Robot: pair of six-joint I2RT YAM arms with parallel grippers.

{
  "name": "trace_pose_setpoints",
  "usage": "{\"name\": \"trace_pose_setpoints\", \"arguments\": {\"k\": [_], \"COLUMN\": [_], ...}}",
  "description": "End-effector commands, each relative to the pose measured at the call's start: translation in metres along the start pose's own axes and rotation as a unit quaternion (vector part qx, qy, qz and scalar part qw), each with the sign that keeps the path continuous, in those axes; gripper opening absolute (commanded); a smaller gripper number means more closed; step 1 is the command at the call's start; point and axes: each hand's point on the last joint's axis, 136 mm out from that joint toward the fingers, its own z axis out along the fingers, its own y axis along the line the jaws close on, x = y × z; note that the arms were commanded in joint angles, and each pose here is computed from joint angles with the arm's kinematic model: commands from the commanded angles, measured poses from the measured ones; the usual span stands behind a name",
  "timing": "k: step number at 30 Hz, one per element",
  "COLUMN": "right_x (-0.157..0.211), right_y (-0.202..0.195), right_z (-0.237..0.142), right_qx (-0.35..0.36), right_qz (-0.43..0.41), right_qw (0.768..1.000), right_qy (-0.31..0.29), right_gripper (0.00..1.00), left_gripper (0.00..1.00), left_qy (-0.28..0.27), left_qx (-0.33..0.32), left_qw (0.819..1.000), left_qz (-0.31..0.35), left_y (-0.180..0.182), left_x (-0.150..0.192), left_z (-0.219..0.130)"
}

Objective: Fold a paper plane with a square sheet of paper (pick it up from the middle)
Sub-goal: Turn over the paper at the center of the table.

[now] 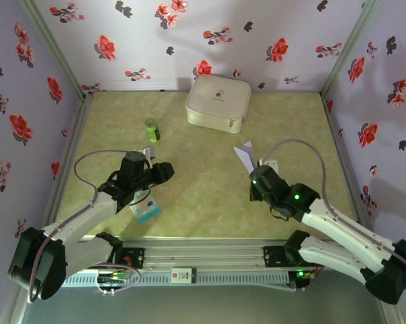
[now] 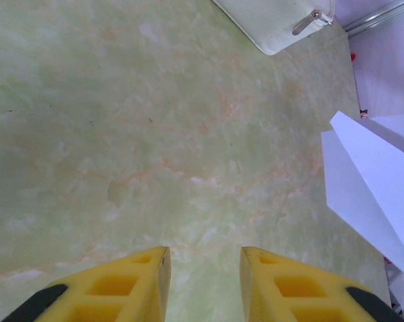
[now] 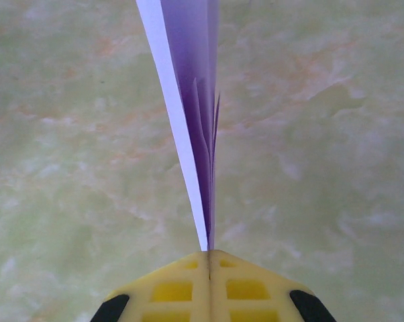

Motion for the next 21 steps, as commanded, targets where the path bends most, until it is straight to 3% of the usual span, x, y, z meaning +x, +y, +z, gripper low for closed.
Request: {"name": "trace_pose_setpoints", "arguments": {"k": [1,10,16,21], "right_x": [-0.008,-0.02,0.001,0.03], "right_y": [-0.028,0.003,0.049,0.091], "right_z": [-0.005,0.01,0.031,0.044], "right_qx": [0.115,0.199,0.19,0.141], "right_qz": [-0.084,-0.219,-0.326,-0.382], "right_qw": [0.99,0.955,0.926,0.913], "right_qy": [0.0,0.009,0.029,0.034], "right_gripper": [0.0,0.0,0.0,0.0], "left_gripper": [0.34,0.38,0.4,0.41], "left_qy": [-0.006,-0.005,-0.014,-0.02], "left_qx": [0.008,0.004,-0.011,-0.021], "left_qw": [1.0,1.0,1.0,0.999], "left_qz": [-0.005,-0.006,-0.013,-0.02], "left_y": [-0.006,-0.005,0.001,0.007], "left_x": [-0.007,-0.007,-0.009,-0.01], "left_z": [-0.002,-0.003,-0.003,-0.004]}}
